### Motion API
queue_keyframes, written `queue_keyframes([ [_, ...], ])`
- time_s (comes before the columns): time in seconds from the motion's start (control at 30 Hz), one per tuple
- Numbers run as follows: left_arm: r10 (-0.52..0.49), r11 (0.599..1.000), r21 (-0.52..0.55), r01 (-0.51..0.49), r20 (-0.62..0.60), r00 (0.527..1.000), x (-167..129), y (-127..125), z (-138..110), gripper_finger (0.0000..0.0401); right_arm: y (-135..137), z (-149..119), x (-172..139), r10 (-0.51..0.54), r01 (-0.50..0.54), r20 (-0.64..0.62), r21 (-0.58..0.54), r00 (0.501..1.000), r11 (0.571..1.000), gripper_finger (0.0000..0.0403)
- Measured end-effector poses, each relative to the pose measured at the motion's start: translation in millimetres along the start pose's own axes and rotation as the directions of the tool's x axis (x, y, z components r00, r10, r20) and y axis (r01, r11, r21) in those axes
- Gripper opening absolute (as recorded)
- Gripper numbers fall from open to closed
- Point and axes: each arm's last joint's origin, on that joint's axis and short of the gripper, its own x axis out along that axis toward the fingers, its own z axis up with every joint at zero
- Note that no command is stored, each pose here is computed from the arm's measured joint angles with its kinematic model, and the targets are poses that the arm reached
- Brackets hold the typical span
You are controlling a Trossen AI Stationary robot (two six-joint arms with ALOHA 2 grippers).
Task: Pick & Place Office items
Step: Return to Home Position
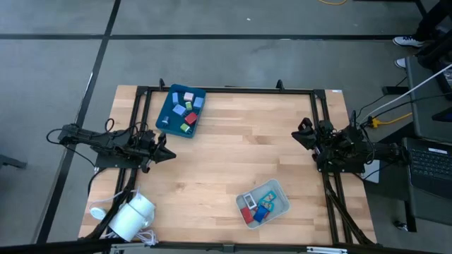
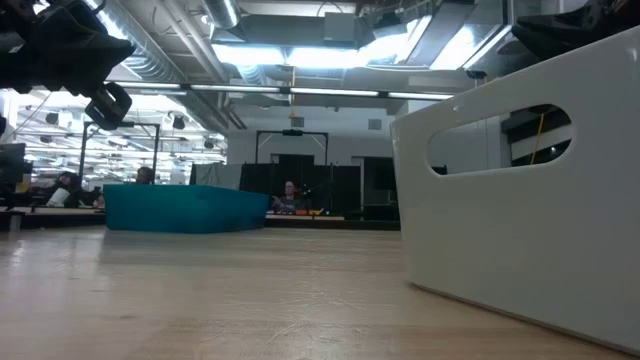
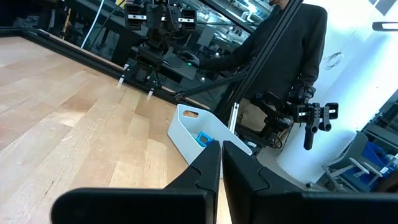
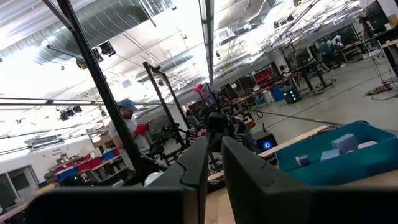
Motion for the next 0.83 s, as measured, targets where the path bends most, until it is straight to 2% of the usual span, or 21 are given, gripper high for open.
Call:
queue_keyframes([
  [0.83, 0.0, 1.0, 0.0, 0.0, 0.0, 1.0, 0.0, 0.0, 0.0, 0.001, 0.0, 0.0, 0.0, 0.0, 0.0, 0.0, 0.0, 1.0, 1.0, 0.0052],
])
